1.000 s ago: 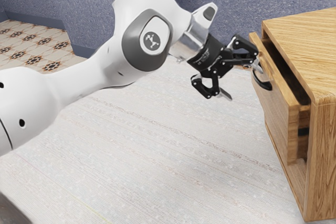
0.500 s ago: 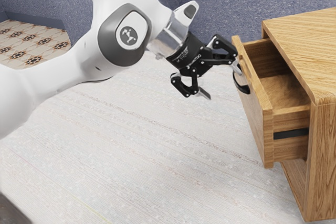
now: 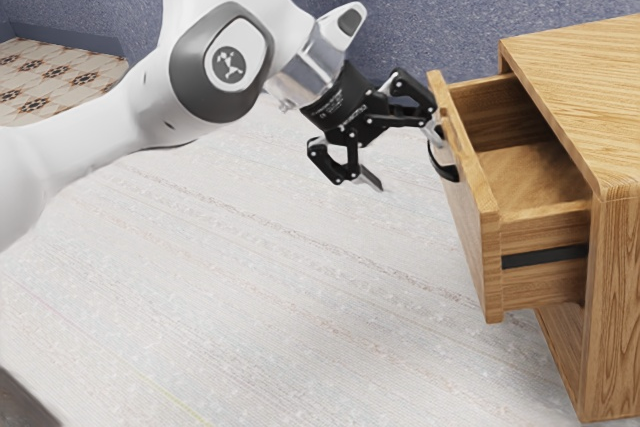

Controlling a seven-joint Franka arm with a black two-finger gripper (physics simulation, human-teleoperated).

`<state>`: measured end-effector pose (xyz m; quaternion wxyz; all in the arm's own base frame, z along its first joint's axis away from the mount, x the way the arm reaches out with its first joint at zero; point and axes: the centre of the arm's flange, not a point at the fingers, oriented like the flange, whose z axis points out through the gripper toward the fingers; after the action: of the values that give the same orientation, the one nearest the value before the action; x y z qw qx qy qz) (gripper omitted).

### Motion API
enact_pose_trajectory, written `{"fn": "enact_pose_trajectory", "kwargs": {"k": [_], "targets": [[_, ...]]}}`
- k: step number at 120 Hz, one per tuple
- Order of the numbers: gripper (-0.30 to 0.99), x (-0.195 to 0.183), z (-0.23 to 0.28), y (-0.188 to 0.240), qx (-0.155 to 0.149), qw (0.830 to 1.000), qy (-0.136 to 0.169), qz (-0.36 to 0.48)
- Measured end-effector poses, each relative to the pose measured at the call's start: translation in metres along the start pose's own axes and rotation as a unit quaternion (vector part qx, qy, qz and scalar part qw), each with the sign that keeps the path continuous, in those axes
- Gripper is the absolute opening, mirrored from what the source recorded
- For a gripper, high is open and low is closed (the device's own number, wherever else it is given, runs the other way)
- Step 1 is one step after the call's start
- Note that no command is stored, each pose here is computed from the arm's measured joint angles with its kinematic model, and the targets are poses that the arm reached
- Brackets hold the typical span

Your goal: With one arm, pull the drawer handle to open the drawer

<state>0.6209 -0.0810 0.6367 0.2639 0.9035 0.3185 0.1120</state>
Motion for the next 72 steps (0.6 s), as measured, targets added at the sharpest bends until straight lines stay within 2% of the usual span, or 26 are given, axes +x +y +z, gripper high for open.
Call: {"fn": "enact_pose_trajectory", "kwargs": {"k": [72], "targets": [[0.69, -0.002, -0.022, -0.035, 0.014, 1.0, -0.003, -0.013]]}}
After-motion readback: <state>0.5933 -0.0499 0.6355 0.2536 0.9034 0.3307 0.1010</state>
